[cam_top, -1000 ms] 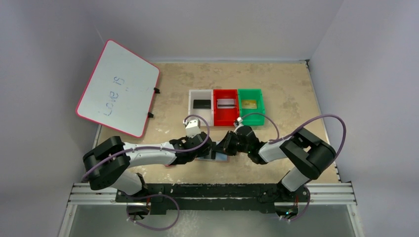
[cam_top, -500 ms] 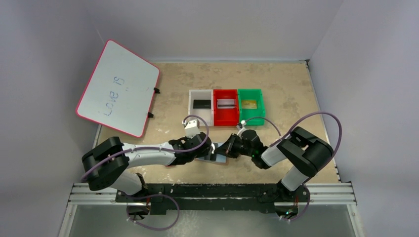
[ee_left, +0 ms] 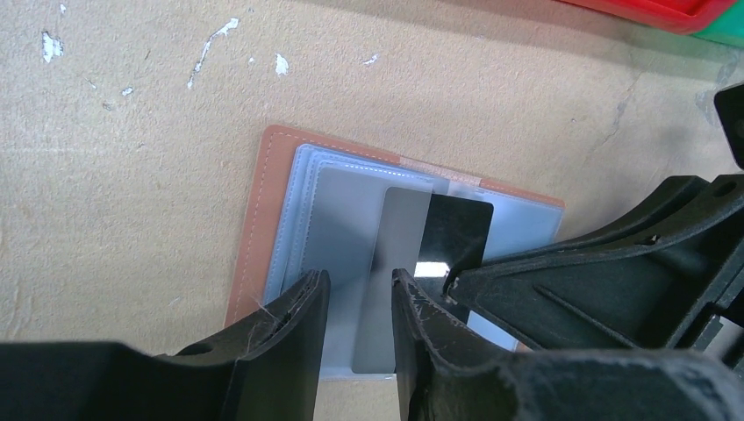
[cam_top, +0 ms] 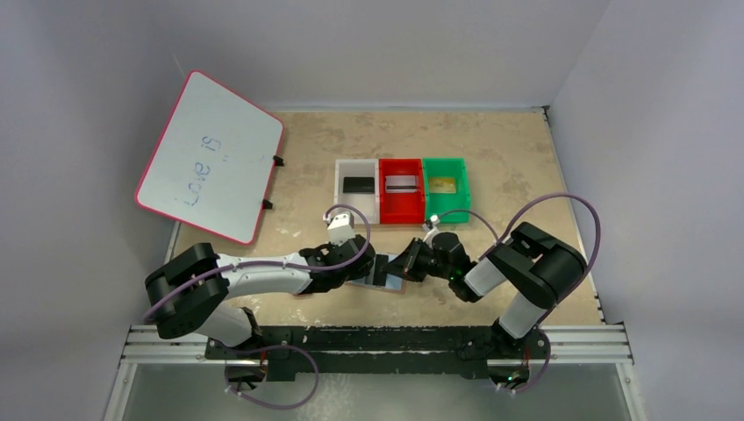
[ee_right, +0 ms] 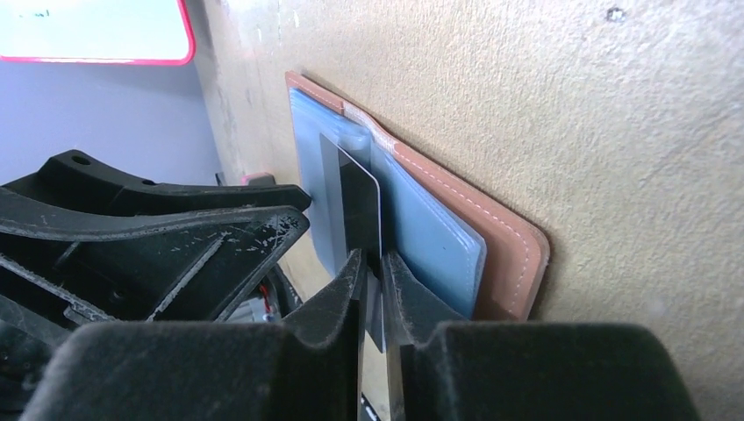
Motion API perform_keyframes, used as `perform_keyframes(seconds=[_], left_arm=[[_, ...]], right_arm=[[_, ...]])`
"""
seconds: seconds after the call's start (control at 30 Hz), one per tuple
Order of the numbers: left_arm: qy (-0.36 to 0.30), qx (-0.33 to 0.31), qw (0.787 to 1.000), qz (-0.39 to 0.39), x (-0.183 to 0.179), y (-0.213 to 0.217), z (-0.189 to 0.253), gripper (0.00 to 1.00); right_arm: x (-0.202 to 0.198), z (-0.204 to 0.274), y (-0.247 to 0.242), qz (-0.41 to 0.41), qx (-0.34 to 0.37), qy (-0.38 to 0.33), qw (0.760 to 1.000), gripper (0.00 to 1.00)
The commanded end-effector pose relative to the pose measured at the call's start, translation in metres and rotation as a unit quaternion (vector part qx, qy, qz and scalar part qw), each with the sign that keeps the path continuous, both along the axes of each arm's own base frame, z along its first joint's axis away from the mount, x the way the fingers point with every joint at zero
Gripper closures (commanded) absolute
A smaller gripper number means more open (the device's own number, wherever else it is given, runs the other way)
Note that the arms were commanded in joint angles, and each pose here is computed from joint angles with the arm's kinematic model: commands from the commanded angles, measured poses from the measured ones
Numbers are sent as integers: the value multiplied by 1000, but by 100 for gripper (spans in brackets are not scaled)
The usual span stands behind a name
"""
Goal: Take the credit cards out of the card holder
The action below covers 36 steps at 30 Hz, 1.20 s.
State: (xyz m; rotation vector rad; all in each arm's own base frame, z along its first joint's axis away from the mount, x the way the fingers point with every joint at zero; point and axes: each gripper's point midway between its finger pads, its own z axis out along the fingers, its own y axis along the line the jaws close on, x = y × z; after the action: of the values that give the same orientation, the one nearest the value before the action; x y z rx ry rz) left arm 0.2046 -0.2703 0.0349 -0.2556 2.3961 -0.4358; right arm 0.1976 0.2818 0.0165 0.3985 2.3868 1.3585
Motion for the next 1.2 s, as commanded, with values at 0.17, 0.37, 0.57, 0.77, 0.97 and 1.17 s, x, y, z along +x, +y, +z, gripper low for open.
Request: perform_keyframes(seconds=[0.17, 0.37, 0.57, 0.77, 0.97, 1.17], left_arm=[[18, 17, 1000, -12, -9, 6, -11, 68], [19, 14, 1000, -14, -9, 3, -11, 68], [18, 23, 1000, -12, -10, 7, -11, 69], [15, 29, 999, -10, -9, 10, -9, 69], [13, 29, 999, -9, -9, 11, -8, 69], [11, 26, 1000, -8, -9, 11, -6, 69]], right_arm=[[10, 10, 10, 18, 7, -37, 999, 83], [6, 7, 14, 35, 17, -31, 999, 83], [4, 7, 12, 26, 24, -26, 999, 92], [6, 3, 3, 2, 4, -17, 1000, 100], [3, 8, -6, -15, -1, -18, 1000, 100], [3, 14, -17, -29, -27, -25, 999, 100]])
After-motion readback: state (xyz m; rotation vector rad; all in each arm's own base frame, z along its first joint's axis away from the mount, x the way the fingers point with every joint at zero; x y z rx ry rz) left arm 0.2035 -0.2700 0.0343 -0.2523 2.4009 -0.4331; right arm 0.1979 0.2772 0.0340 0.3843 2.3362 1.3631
